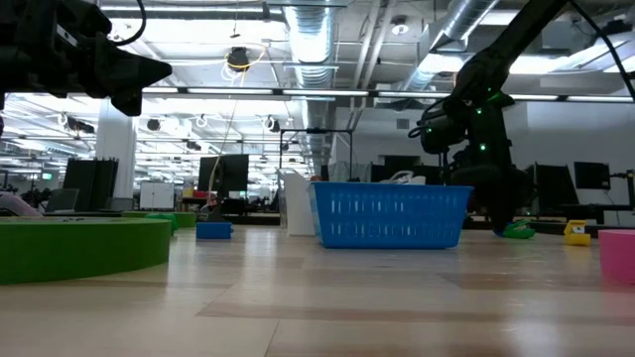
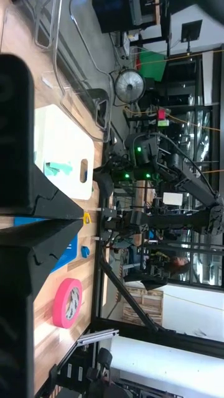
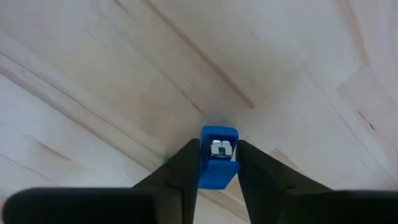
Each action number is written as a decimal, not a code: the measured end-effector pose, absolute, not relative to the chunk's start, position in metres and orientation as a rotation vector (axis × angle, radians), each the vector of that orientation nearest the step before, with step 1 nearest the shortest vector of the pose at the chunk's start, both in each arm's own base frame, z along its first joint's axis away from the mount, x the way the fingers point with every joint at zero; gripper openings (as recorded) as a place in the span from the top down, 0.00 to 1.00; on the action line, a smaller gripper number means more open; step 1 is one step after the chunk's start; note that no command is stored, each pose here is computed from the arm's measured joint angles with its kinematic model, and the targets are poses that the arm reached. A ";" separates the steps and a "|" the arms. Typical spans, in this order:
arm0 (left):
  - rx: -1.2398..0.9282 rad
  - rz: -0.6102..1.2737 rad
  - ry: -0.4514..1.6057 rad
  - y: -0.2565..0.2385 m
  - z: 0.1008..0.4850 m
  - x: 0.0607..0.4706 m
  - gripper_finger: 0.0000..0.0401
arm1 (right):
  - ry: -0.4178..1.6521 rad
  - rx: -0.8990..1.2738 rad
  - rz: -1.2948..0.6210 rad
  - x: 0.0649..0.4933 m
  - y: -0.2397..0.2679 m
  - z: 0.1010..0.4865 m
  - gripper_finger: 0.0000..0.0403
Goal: Pick and place Stapler, Stapler remover, tape
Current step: Put the blue stapler into the blue bin
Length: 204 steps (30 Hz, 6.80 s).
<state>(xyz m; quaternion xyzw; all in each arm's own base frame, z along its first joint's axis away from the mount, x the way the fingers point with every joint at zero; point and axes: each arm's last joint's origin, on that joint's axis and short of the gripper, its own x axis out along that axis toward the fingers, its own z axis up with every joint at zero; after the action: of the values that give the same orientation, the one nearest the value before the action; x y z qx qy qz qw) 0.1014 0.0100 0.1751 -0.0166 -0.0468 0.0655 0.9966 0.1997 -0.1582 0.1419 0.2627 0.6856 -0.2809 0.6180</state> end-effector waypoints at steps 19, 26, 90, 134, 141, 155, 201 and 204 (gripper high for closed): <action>-0.033 0.131 -0.094 0.010 0.175 0.101 0.99 | 1.448 0.561 -0.659 0.195 -0.154 0.172 0.82; -0.033 0.131 -0.094 0.010 0.175 0.101 0.99 | 1.359 0.524 -0.657 0.192 -0.146 0.193 0.82; -0.033 0.131 -0.094 0.010 0.175 0.101 0.99 | 0.947 0.236 -0.202 0.296 -0.076 0.291 0.82; -0.033 0.131 -0.086 0.010 0.175 0.102 0.99 | 0.699 0.002 0.128 0.271 0.015 0.246 0.82; -0.033 0.131 -0.092 0.010 0.175 0.102 0.99 | 0.709 0.003 0.127 0.273 0.016 0.234 0.82; -0.033 0.131 -0.098 0.010 0.176 0.102 0.99 | 0.875 0.046 0.109 0.291 0.018 0.190 0.82; -0.032 0.131 -0.112 0.010 0.177 0.102 0.99 | 0.859 0.063 0.103 0.296 0.018 0.187 0.71; -0.033 0.131 -0.112 0.010 0.177 0.102 0.99 | 0.859 0.063 0.103 0.296 0.018 0.187 0.60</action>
<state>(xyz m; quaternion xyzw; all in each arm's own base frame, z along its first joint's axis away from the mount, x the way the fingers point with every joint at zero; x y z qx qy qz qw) 0.1020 0.0101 0.1771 -0.0163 -0.0559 0.0655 0.9962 0.2958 0.0178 0.1875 0.0306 0.4161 0.0497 0.9075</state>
